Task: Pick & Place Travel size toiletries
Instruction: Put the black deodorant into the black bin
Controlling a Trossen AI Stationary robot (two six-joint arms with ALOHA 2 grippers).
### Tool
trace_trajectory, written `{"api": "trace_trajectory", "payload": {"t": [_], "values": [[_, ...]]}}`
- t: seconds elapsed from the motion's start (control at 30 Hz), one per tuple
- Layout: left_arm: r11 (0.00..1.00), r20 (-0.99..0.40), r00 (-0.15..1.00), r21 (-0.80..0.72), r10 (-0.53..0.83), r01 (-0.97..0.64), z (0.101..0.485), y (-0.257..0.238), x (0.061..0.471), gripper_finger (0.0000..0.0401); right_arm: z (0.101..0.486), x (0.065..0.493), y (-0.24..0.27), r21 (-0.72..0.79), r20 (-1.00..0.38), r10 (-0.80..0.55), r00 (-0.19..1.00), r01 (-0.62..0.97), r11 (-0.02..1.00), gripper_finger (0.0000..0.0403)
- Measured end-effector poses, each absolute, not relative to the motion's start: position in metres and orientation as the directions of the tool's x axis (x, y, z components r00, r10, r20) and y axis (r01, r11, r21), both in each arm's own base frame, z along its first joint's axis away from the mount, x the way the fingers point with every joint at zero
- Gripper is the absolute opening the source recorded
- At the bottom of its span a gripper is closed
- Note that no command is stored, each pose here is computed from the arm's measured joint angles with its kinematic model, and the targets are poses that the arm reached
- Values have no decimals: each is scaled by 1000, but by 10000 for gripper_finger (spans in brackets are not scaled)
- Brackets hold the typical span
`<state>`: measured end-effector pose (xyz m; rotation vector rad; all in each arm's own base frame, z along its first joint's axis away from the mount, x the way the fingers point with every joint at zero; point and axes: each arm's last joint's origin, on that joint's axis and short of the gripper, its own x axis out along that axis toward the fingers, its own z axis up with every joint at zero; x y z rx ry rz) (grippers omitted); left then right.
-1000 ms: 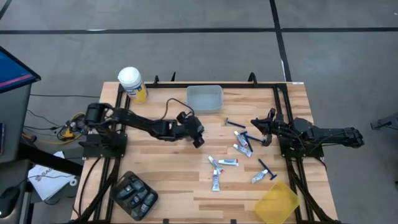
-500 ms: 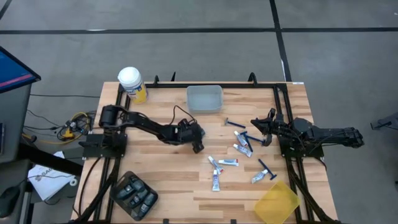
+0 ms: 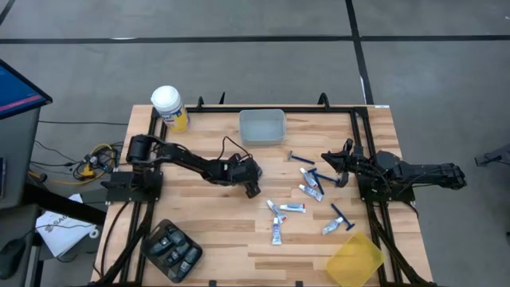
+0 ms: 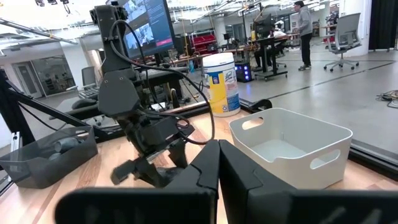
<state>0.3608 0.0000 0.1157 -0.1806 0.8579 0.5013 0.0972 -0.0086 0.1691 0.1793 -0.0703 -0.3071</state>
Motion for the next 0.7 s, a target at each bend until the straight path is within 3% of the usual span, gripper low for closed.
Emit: {"api": "trace_trajectory", "payload": {"t": [0.3, 0.7], "values": [[939, -735, 667, -130, 123, -317, 190, -22, 338, 213, 169, 97, -9, 187, 41, -307, 951, 294, 937, 0], [968, -678, 695, -228, -237, 108, 289, -95, 237, 219, 169, 97, -9, 187, 40, -306, 951, 294, 937, 0]]}}
